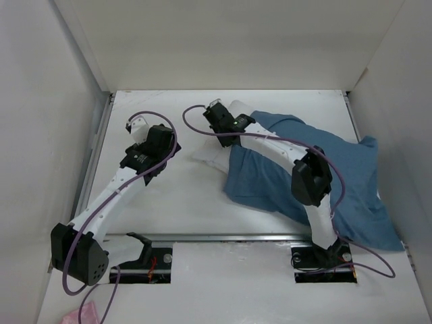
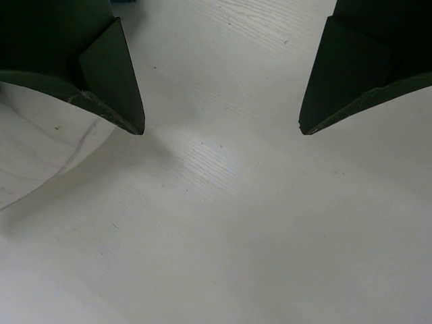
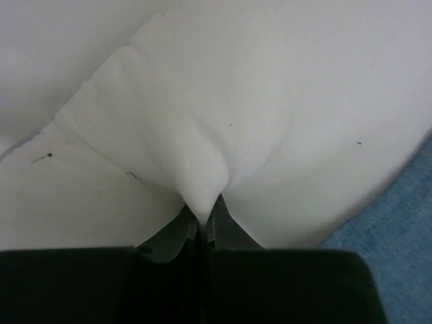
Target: Put the pillow into the pillowcase
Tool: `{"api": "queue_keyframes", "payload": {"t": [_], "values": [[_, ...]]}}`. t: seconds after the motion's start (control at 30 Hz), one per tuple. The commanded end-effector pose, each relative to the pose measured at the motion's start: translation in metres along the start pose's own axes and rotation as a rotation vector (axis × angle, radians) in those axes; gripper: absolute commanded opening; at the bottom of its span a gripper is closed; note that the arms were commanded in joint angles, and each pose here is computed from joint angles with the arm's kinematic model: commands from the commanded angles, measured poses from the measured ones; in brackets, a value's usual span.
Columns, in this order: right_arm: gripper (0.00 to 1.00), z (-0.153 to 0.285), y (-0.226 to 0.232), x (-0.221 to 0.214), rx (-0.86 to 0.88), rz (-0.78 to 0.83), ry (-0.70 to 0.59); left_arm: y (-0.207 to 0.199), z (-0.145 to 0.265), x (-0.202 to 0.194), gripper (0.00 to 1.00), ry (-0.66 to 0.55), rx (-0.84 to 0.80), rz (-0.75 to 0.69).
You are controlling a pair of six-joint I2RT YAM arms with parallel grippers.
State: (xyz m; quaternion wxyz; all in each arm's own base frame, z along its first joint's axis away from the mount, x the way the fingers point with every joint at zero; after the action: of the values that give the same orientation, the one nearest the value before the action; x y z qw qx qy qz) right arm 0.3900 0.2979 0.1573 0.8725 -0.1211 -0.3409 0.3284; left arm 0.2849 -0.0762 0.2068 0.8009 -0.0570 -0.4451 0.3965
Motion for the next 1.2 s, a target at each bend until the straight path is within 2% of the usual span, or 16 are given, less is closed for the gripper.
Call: {"api": "queue_keyframes", "payload": {"t": [0.0, 0.03, 0.07, 0.13, 0.17, 0.27, 0.33, 0.37, 0.4, 0.43, 0.57, 0.73, 0.8, 0.9, 1.03, 1.17], "values": [[0.00, 0.037, -0.035, 0.029, 0.020, -0.047, -0.142, -0.002, 0.001, 0.003, 0.99, -0.002, -0.044, 0.018], [0.00, 0.054, -0.043, 0.036, 0.030, -0.053, -0.212, -0.002, -0.002, 0.002, 0.99, 0.004, -0.050, 0.017], [0.00, 0.102, -0.074, 0.062, 0.011, -0.111, -0.387, -0.006, -0.007, 0.001, 0.99, 0.009, -0.072, 0.034], [0.00, 0.147, -0.100, 0.078, 0.056, -0.133, -0.542, -0.018, -0.009, -0.009, 0.99, 0.069, -0.142, 0.024], [0.00, 0.187, -0.122, 0.084, 0.043, -0.161, -0.645, -0.023, -0.017, -0.016, 0.99, 0.086, -0.159, 0.026], [0.00, 0.237, -0.152, 0.090, 0.066, -0.166, -0.794, -0.037, -0.030, -0.037, 0.99, 0.176, -0.212, -0.003], [0.00, 0.271, -0.167, 0.084, 0.077, -0.153, -0.877, -0.058, -0.031, -0.045, 0.99, 0.238, -0.310, 0.003], [0.00, 0.277, -0.168, 0.079, 0.094, -0.146, -0.891, -0.062, -0.037, -0.054, 0.99, 0.276, -0.330, -0.011], [0.00, 0.291, -0.178, 0.072, 0.072, -0.160, -0.915, -0.084, -0.032, -0.052, 0.99, 0.281, -0.417, 0.005], [0.00, 0.297, -0.178, 0.070, 0.077, -0.158, -0.934, -0.094, -0.027, -0.060, 0.99, 0.345, -0.487, 0.003], [0.00, 0.314, -0.189, 0.055, 0.050, -0.174, -0.957, -0.146, 0.000, -0.075, 0.99, 0.468, -0.760, 0.019], [0.00, 0.333, -0.198, 0.048, 0.029, -0.185, -0.991, -0.165, -0.011, -0.097, 0.99, 0.602, -0.811, 0.038], [0.00, 0.331, -0.198, 0.047, 0.027, -0.174, -0.981, -0.169, -0.001, -0.103, 0.99, 0.669, -0.885, 0.036], [0.00, 0.322, -0.194, 0.044, 0.035, -0.169, -0.958, -0.163, -0.005, -0.105, 0.99, 0.668, -0.893, 0.039], [0.00, 0.323, -0.190, 0.047, 0.059, -0.167, -0.976, -0.168, 0.018, -0.128, 0.99, 0.684, -0.929, -0.035], [0.00, 0.328, -0.188, 0.049, 0.087, -0.165, -0.997, -0.173, 0.026, -0.168, 0.99, 0.790, -0.953, -0.090]]}}
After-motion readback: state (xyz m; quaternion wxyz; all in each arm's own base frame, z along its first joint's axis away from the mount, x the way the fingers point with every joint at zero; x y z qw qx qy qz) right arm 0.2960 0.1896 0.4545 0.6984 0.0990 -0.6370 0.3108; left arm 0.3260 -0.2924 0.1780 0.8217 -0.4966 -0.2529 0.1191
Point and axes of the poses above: each gripper's point midway between its finger pads, its own z axis back along the fingers, its own y axis along the line the jaws close on, x = y × z, the point moved 4 cm from there along z, back along the fingers, and after that the axes turned 13 degrees about z, right-handed, at the moved point
